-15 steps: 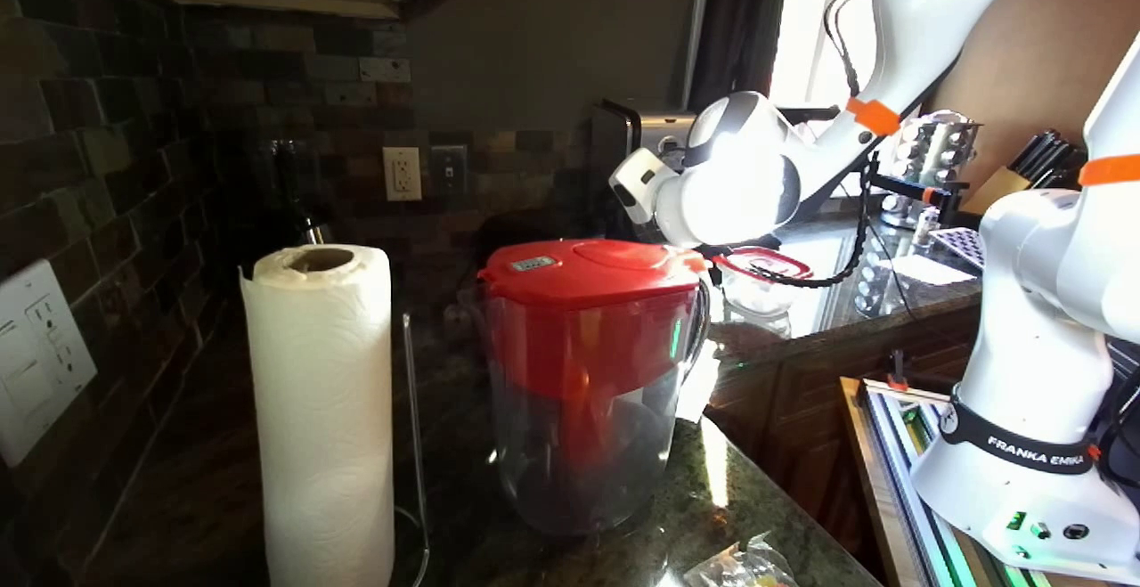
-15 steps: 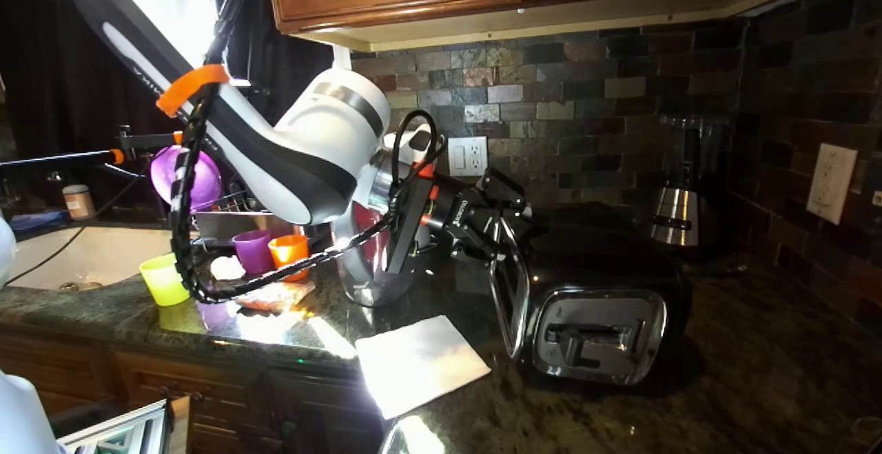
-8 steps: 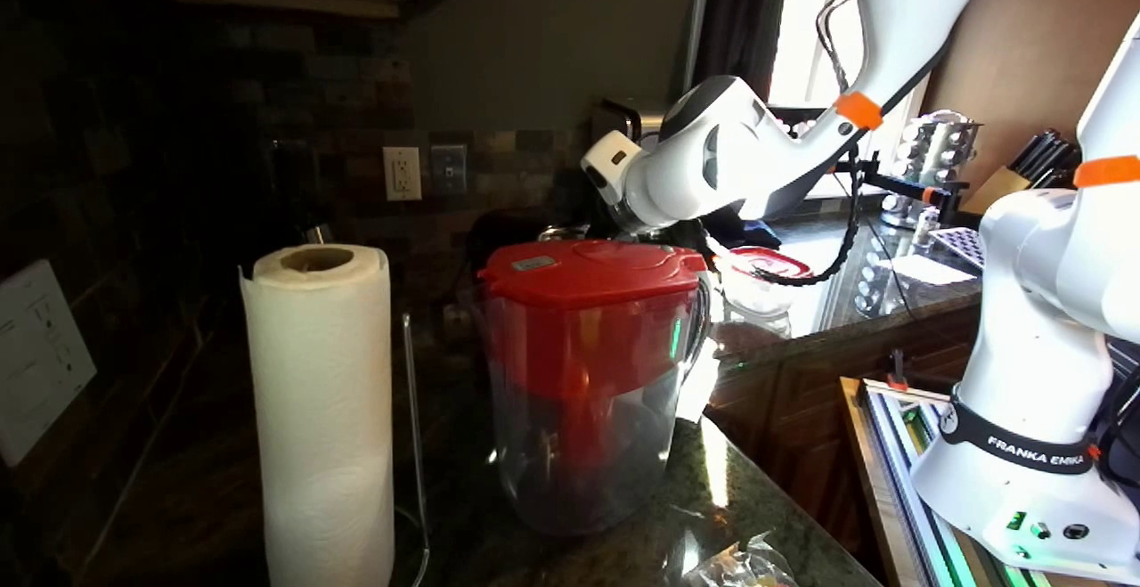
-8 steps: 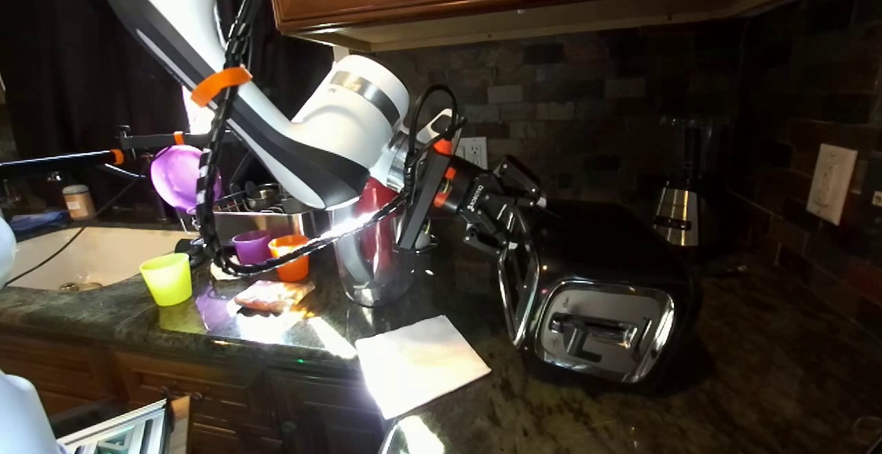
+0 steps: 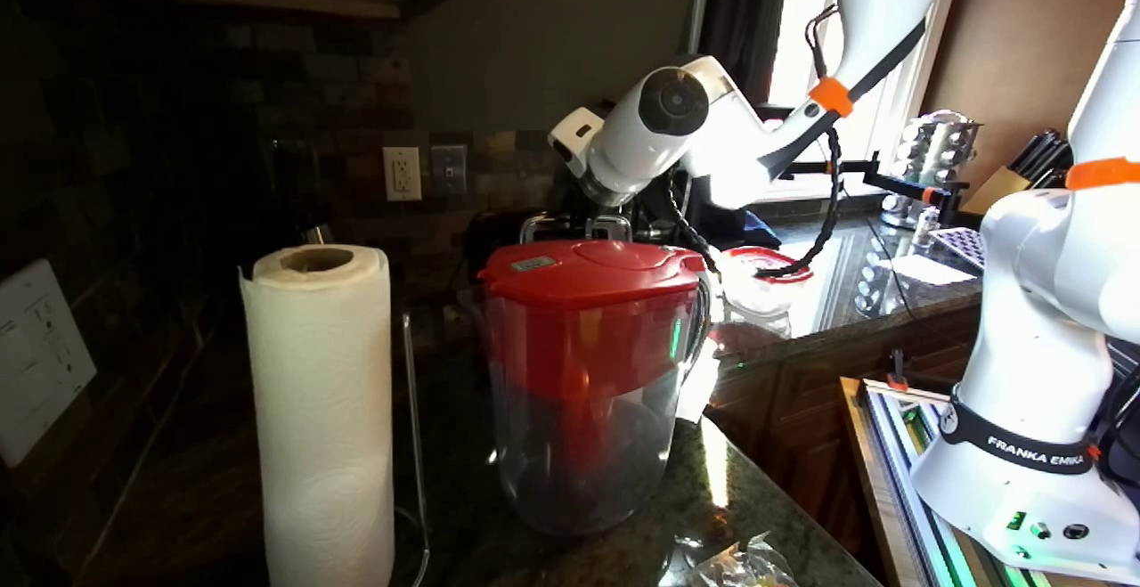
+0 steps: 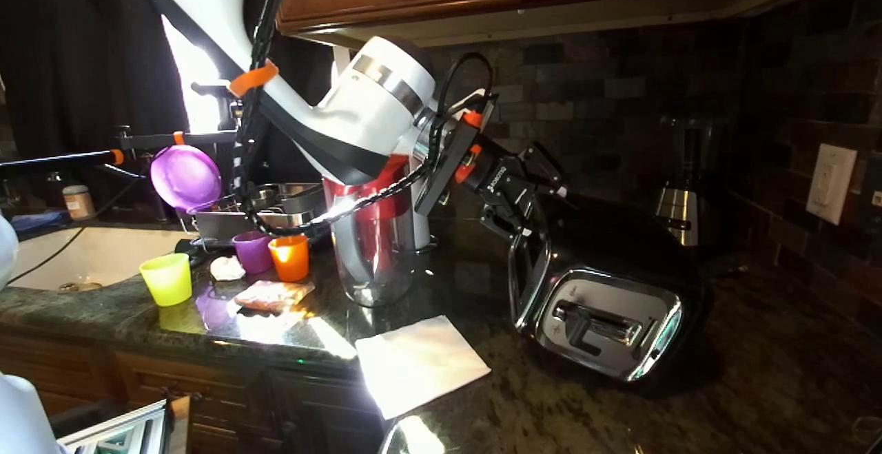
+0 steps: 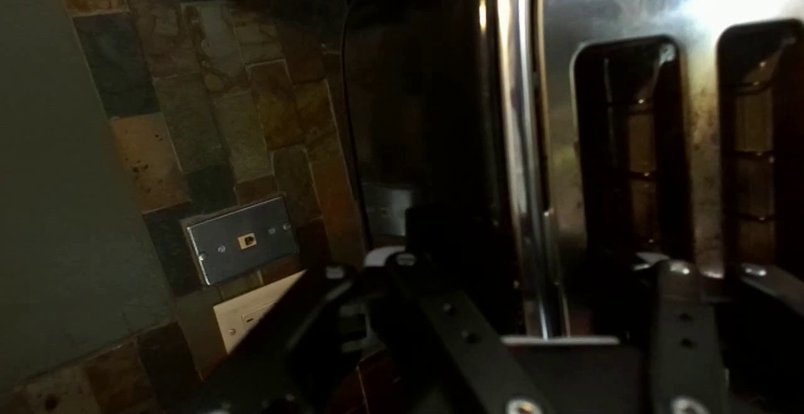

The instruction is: Place the toaster upright.

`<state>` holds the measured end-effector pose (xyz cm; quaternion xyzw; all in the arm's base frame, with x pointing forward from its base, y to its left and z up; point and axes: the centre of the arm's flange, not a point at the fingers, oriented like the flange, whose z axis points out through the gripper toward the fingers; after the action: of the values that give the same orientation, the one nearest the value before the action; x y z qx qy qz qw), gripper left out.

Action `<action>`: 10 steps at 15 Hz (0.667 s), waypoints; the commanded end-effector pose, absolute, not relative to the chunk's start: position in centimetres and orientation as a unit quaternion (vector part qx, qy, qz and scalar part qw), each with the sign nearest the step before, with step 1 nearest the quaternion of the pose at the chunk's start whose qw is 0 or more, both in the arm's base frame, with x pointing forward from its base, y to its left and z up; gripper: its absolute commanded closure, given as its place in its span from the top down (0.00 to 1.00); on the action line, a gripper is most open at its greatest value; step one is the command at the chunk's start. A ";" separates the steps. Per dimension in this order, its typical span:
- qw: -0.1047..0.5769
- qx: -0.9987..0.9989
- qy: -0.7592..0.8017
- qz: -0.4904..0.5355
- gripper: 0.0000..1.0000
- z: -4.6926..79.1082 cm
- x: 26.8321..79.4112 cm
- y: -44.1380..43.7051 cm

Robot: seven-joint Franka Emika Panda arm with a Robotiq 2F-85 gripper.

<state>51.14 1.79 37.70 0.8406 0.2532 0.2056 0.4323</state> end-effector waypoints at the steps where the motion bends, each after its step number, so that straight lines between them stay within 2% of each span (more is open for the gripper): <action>1: 0.397 0.869 0.238 0.174 0.28 39.5 53.2 1.2; 10: 0.292 0.929 0.195 0.117 0.28 42.9 55.6 -1.3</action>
<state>54.89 -0.85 42.43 0.9061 0.2199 0.1406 0.3328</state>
